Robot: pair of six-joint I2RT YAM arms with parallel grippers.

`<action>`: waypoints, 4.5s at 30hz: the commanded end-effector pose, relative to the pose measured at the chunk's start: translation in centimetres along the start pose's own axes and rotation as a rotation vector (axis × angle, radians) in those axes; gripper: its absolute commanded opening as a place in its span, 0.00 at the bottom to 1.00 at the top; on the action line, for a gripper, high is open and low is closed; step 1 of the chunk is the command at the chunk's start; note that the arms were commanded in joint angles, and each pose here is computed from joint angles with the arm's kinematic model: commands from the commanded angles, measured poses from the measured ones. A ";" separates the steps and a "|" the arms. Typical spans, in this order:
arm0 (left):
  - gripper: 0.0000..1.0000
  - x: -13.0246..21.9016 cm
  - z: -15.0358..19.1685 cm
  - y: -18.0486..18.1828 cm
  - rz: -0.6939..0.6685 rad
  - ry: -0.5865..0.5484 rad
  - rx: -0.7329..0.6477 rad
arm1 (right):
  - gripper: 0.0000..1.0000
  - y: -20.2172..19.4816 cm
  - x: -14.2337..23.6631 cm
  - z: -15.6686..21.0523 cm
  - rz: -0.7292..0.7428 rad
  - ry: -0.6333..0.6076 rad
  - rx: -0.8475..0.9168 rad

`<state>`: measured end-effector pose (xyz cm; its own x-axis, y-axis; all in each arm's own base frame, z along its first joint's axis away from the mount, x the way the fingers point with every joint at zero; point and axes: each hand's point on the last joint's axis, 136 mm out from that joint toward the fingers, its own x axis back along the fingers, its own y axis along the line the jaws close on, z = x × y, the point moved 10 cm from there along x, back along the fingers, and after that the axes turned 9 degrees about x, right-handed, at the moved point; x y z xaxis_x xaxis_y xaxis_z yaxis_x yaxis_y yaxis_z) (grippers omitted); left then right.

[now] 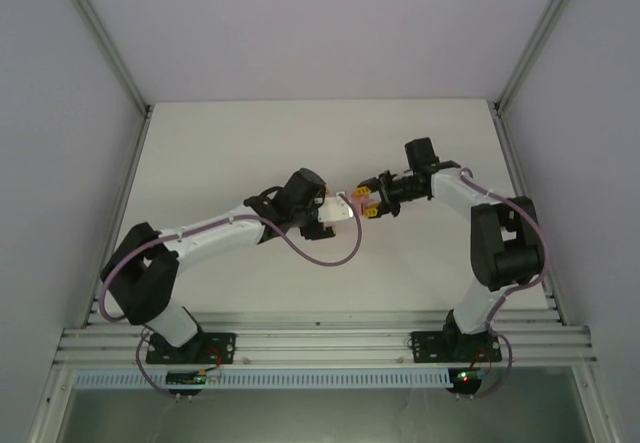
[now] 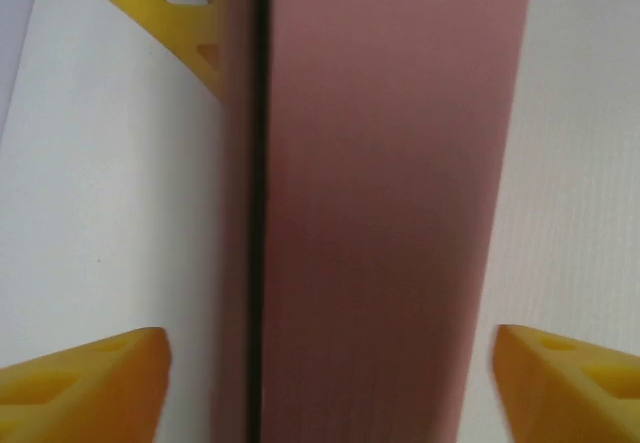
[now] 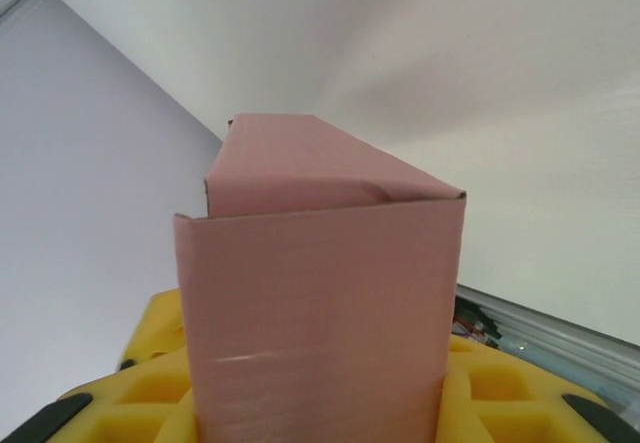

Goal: Assemble paper box

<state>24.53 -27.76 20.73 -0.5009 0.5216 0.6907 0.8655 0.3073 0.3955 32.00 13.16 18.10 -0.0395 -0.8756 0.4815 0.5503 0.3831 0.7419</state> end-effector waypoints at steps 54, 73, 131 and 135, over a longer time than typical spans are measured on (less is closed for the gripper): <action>0.38 -1.6 2.6 4.3 0.516 0.377 0.165 | 0.91 0.5 0.5 6.1 0.226 -0.444 1.934; 0.51 -2.0 2.6 3.8 0.500 0.348 0.168 | 0.59 2.3 -1.5 3.7 0.189 -0.312 1.874; 0.50 -2.6 0.9 4.5 0.364 0.292 0.289 | 0.00 -8.0 -6.4 6.8 0.415 -0.611 1.299; 0.58 -1.6 0.3 4.6 0.353 0.274 0.272 | 0.00 -6.9 -6.2 7.2 0.429 -0.663 1.306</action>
<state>29.64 -26.19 18.96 -0.0673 0.3354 0.9397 0.9206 0.3839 -0.0711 24.66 18.66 18.00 -0.7417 -0.5646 0.3621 -0.4972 0.8251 0.2683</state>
